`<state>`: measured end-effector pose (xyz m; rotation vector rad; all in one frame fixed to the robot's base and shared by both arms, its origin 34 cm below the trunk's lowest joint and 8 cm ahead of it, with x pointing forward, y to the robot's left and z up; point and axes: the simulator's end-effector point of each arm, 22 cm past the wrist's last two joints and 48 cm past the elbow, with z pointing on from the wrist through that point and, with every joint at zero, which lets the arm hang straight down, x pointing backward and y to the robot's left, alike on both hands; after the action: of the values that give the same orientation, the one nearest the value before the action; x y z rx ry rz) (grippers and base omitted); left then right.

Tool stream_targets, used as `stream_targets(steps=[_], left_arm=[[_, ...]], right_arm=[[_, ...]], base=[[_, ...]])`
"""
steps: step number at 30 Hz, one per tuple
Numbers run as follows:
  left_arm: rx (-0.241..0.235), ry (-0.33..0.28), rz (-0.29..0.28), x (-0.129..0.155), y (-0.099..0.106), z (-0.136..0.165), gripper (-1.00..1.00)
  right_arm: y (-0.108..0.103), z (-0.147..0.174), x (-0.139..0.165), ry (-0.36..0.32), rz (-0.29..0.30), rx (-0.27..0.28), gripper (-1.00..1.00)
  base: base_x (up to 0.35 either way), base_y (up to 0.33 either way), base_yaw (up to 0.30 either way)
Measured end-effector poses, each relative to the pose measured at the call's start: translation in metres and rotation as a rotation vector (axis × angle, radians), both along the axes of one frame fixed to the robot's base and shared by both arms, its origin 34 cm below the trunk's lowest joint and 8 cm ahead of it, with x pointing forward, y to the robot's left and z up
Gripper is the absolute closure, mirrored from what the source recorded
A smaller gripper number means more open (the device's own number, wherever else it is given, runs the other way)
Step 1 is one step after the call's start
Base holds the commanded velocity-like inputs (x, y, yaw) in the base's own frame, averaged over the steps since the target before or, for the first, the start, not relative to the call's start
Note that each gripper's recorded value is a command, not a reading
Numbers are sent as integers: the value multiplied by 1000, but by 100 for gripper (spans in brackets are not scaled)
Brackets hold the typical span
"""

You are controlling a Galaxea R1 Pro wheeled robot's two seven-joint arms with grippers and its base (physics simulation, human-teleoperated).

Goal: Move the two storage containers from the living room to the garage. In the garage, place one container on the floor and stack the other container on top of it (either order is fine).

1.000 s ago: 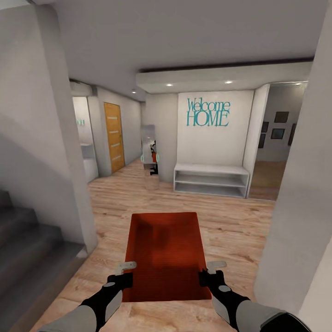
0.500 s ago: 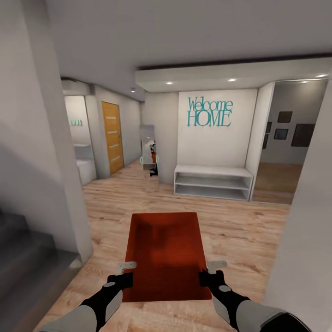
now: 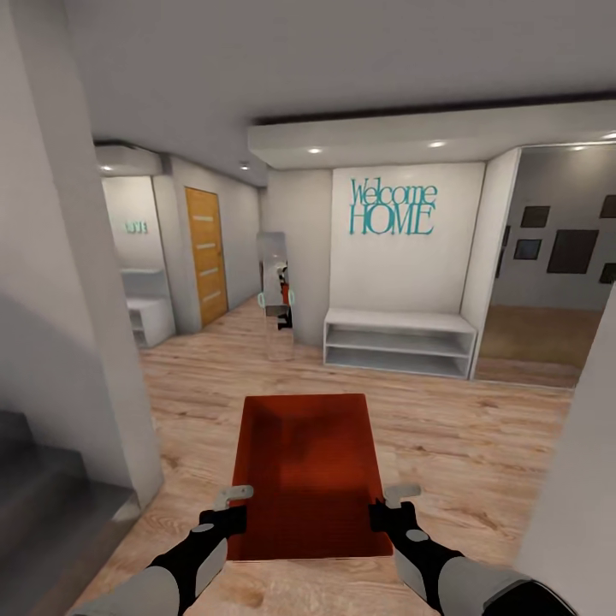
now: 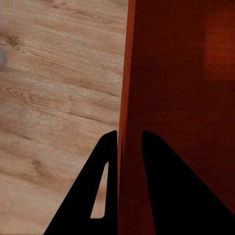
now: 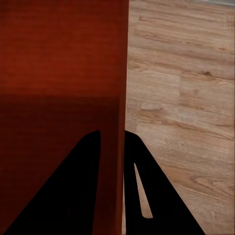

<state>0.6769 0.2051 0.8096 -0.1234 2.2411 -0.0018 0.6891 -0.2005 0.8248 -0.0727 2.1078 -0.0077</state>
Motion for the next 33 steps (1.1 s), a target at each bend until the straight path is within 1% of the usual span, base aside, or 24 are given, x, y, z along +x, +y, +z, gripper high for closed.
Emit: stream_targets(steps=[33], left_arm=[[0, 1, 0, 0, 0, 0, 100]], right_arm=[[0, 0, 0, 1, 0, 0, 100]], base=[[322, 0, 0]])
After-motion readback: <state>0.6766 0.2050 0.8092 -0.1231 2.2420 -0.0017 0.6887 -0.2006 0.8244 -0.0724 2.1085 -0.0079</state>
